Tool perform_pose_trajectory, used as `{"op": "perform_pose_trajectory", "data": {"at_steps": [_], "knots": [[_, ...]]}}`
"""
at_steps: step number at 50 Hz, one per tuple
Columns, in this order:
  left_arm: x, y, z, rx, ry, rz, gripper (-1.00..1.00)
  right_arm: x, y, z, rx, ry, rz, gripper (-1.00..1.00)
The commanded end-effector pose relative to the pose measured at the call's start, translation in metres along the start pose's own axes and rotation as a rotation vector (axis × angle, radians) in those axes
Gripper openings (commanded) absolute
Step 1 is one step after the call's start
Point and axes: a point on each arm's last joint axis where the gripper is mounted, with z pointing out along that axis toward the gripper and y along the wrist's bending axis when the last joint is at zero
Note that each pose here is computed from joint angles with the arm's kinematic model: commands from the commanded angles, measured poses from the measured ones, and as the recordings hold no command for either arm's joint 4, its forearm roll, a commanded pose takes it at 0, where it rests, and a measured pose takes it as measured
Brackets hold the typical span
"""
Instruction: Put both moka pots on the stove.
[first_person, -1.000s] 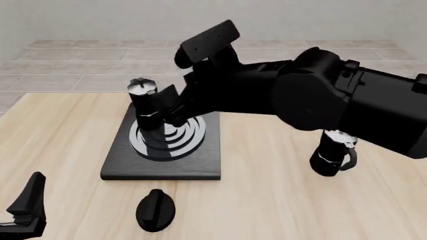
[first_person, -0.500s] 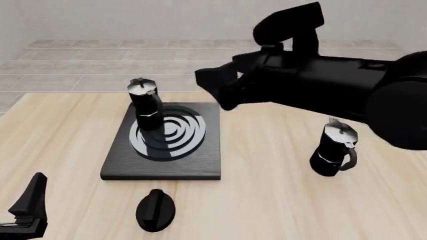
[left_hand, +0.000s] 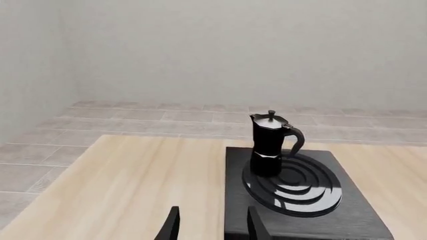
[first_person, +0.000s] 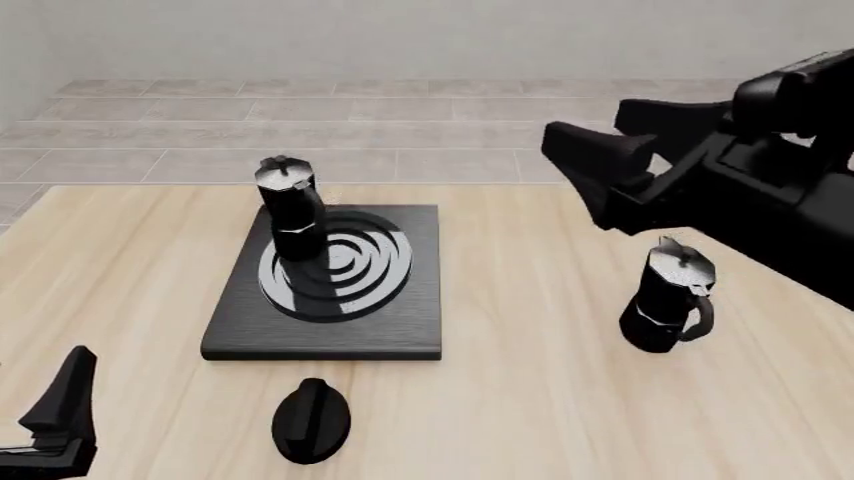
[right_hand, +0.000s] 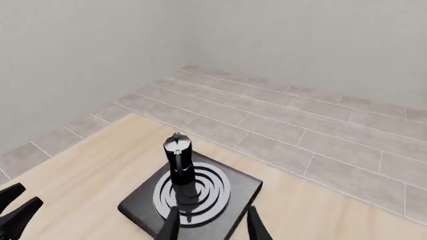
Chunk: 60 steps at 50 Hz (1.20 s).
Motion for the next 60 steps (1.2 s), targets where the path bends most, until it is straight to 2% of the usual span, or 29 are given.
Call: {"op": "perform_pose_trajectory", "data": {"at_steps": [1, 9, 10, 12, 14, 15, 17, 19, 22, 23, 26, 38, 43, 60], "knots": [[-0.001, 0.000, 0.000, 0.005, 0.001, 0.006, 1.00, 0.023, -0.018, -0.036, 0.103, -0.087, 0.017, 1.00], [-0.001, 0.000, 0.000, 0.005, -0.001, 0.007, 1.00, 0.036, -0.025, -0.054, 0.158, -0.120, 0.018, 1.00], [-0.001, 0.000, 0.000, 0.005, -0.002, 0.008, 1.00, 0.038, -0.027, -0.059, 0.174, -0.132, -0.007, 1.00], [-0.002, 0.000, 0.000, 0.006, -0.002, 0.009, 1.00, 0.044, -0.028, -0.062, 0.188, -0.136, -0.010, 1.00], [-0.001, 0.000, 0.000, 0.006, -0.002, 0.010, 1.00, 0.046, -0.028, -0.074, 0.204, -0.182, 0.010, 1.00], [-0.001, 0.000, 0.000, 0.006, -0.002, 0.010, 1.00, 0.048, -0.029, -0.074, 0.210, -0.176, -0.007, 1.00], [-0.002, 0.000, 0.000, 0.005, -0.002, 0.011, 1.00, 0.053, -0.031, -0.076, 0.224, -0.173, 0.020, 1.00], [-0.002, 0.000, 0.000, 0.005, -0.003, 0.012, 1.00, 0.056, -0.032, -0.080, 0.237, -0.179, 0.008, 1.00], [-0.002, 0.000, 0.000, 0.006, -0.003, 0.012, 1.00, 0.062, -0.033, -0.081, 0.251, -0.177, 0.020, 1.00], [-0.001, 0.000, 0.000, 0.006, -0.002, 0.013, 1.00, 0.063, -0.034, -0.084, 0.263, -0.178, 0.003, 1.00], [-0.001, -0.001, 0.000, 0.009, -0.002, 0.018, 1.00, 0.069, -0.035, -0.088, 0.280, -0.182, 0.038, 1.00], [-0.002, -0.001, 0.000, 0.015, -0.005, 0.024, 1.00, 0.091, -0.041, -0.096, 0.353, -0.157, 0.036, 1.00], [-0.001, -0.001, 0.000, 0.014, -0.009, 0.021, 1.00, 0.100, -0.043, -0.099, 0.386, -0.145, 0.060, 1.00], [-0.003, -0.002, 0.000, 0.026, -0.013, 0.033, 1.00, 0.122, -0.049, -0.104, 0.457, -0.089, 0.081, 1.00]]}}
